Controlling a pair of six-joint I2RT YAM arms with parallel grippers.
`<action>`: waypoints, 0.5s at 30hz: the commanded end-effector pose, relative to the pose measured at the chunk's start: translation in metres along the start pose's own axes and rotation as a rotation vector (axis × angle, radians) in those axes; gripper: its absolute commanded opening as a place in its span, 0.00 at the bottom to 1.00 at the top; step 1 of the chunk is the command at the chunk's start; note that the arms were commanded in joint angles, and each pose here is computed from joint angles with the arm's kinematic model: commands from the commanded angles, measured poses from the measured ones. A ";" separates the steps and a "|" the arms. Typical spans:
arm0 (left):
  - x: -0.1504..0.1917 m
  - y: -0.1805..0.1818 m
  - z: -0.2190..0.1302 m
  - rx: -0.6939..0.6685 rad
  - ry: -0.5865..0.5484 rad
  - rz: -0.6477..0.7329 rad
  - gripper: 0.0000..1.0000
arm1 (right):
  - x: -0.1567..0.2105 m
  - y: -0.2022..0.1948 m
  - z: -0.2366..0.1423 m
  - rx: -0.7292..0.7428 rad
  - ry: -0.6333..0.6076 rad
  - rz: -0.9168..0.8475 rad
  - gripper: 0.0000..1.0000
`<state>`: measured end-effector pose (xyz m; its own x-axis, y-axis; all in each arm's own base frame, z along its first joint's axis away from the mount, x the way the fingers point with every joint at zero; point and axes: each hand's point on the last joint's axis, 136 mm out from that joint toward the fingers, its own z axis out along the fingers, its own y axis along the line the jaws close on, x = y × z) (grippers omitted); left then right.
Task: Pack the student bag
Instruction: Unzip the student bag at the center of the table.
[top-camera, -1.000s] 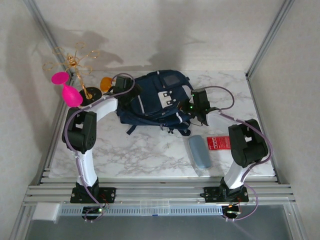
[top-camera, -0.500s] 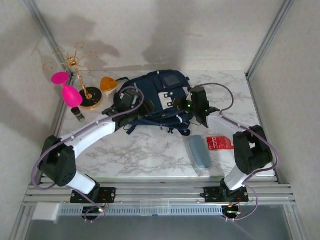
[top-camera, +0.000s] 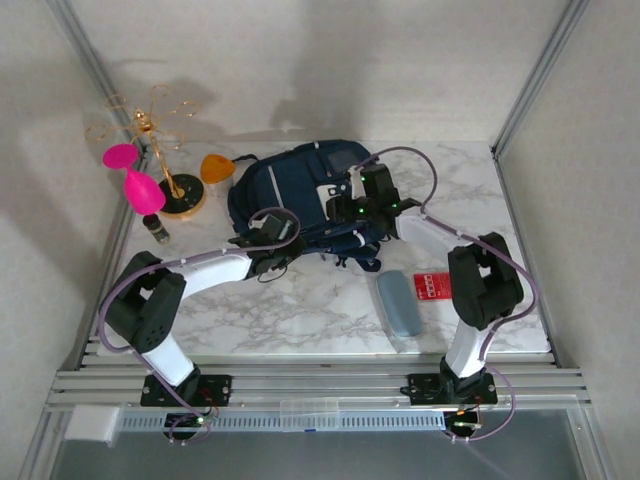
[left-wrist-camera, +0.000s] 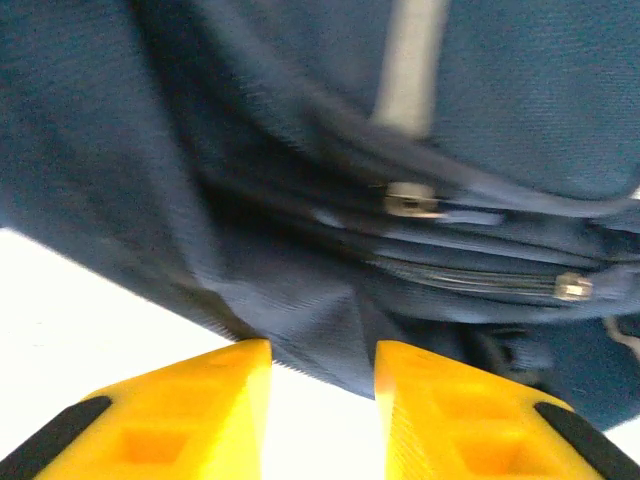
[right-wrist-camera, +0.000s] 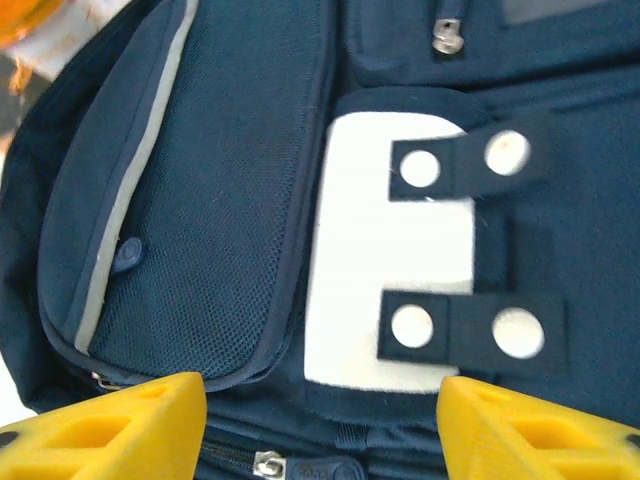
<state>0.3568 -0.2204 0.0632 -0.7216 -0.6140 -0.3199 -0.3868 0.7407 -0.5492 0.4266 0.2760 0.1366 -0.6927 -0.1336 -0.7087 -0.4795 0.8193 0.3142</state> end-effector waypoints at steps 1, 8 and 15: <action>-0.004 0.027 0.010 -0.055 -0.026 -0.039 0.30 | 0.004 -0.003 0.013 0.030 0.045 -0.201 0.66; -0.009 0.060 0.023 -0.103 -0.010 -0.071 0.26 | 0.015 -0.007 0.036 0.130 0.129 -0.420 0.71; -0.008 0.062 0.026 -0.108 0.002 -0.060 0.27 | 0.017 -0.001 0.055 0.171 0.139 -0.506 0.80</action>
<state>0.3661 -0.1938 0.0359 -0.6863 -0.6640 -0.2969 -0.4382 0.7033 -0.5598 0.4314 0.2984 0.0876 -0.5114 -0.5534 -0.6574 -0.6812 0.7275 -0.0825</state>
